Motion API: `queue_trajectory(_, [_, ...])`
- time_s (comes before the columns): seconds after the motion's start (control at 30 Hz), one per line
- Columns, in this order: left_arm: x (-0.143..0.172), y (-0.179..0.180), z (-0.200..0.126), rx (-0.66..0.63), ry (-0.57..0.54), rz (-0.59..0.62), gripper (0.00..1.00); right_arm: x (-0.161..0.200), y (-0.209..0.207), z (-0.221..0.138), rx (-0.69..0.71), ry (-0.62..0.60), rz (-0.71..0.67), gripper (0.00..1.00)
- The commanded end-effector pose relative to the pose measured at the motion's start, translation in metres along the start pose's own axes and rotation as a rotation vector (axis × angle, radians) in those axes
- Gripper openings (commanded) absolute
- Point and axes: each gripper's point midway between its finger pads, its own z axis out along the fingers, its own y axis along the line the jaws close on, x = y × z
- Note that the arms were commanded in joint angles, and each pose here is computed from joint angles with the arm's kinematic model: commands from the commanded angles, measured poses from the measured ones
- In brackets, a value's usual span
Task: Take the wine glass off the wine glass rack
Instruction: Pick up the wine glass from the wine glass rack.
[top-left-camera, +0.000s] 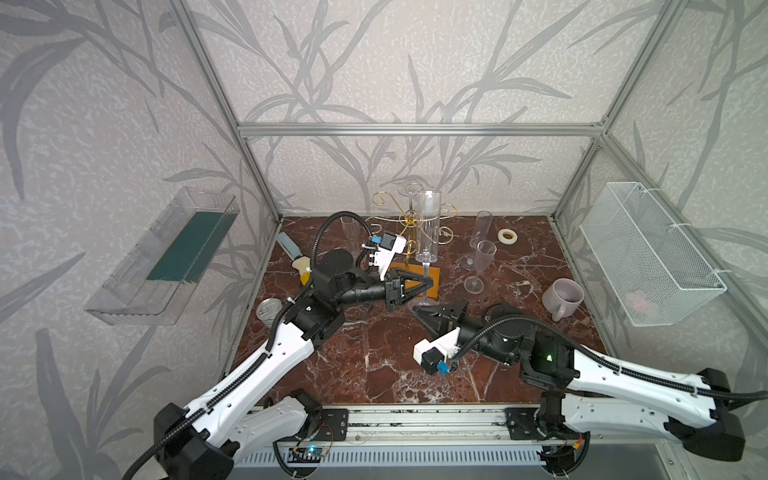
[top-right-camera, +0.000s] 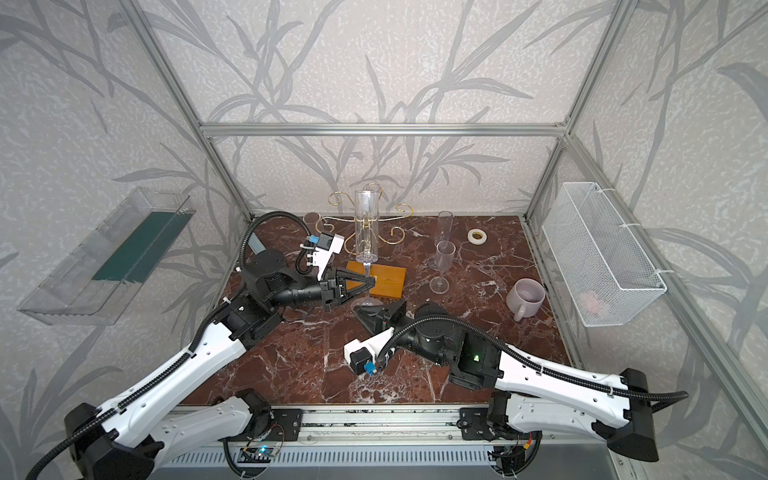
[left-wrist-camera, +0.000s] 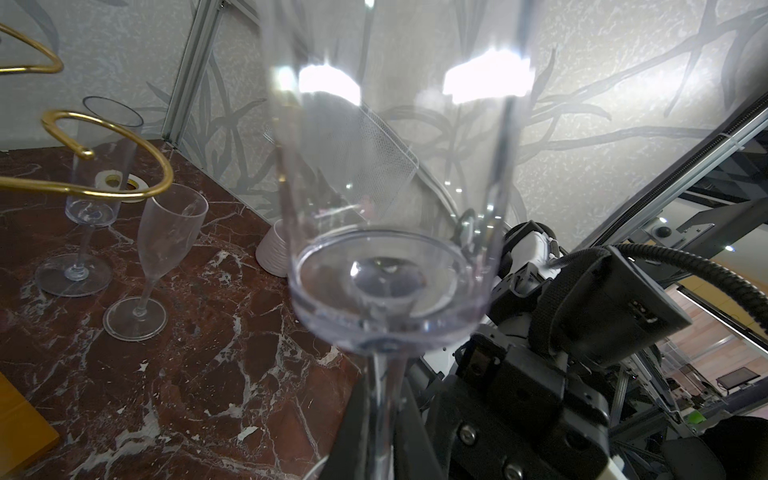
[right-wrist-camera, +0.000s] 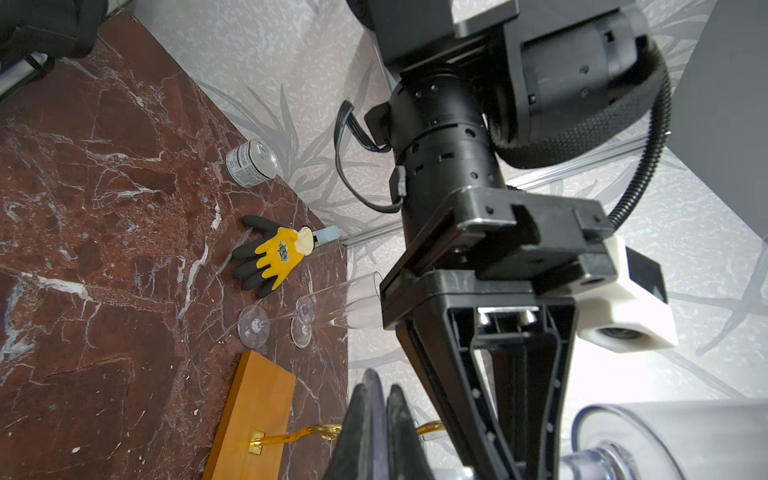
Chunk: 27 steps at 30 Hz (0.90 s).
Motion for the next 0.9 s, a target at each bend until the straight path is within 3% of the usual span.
queue_trajectory(0.0, [-0.005, -0.01, -0.002, 0.031, -0.028, 0.004, 0.0, -0.004, -0.004, 0.001, 0.016, -0.004, -0.007, 0.0])
queue_trajectory(0.07, [-0.007, -0.012, -0.002, 0.037, -0.038, 0.021, 0.0, -0.003, -0.003, 0.002, 0.009, -0.002, -0.004, 0.01])
queue_trajectory(0.1, [-0.007, -0.013, -0.003, 0.035, -0.044, 0.027, 0.0, -0.003, -0.003, 0.002, 0.013, -0.001, -0.004, 0.13])
queue_trajectory(0.17, [-0.009, -0.012, -0.005, 0.021, -0.054, 0.037, 0.0, -0.003, -0.004, 0.001, 0.025, -0.003, -0.007, 0.5])
queue_trajectory(0.23, [-0.01, -0.011, -0.006, 0.002, -0.06, 0.049, 0.0, -0.004, -0.006, -0.001, 0.03, -0.006, -0.005, 0.76])
queue_trajectory(0.27, [-0.009, -0.01, -0.007, -0.008, -0.062, 0.054, 0.0, -0.004, -0.008, -0.003, 0.037, -0.01, -0.004, 0.98])
queue_trajectory(0.5, [-0.007, 0.01, -0.016, -0.14, -0.097, 0.15, 0.0, -0.013, -0.026, -0.02, 0.095, -0.063, 0.093, 0.99])
queue_trajectory(0.8, [-0.011, 0.032, -0.044, -0.359, -0.189, 0.364, 0.0, -0.016, -0.097, -0.049, 0.267, -0.073, 0.574, 0.99])
queue_trajectory(0.87, [-0.01, 0.035, -0.048, -0.394, -0.194, 0.407, 0.0, 0.003, -0.113, -0.052, 0.286, -0.013, 0.815, 0.99])
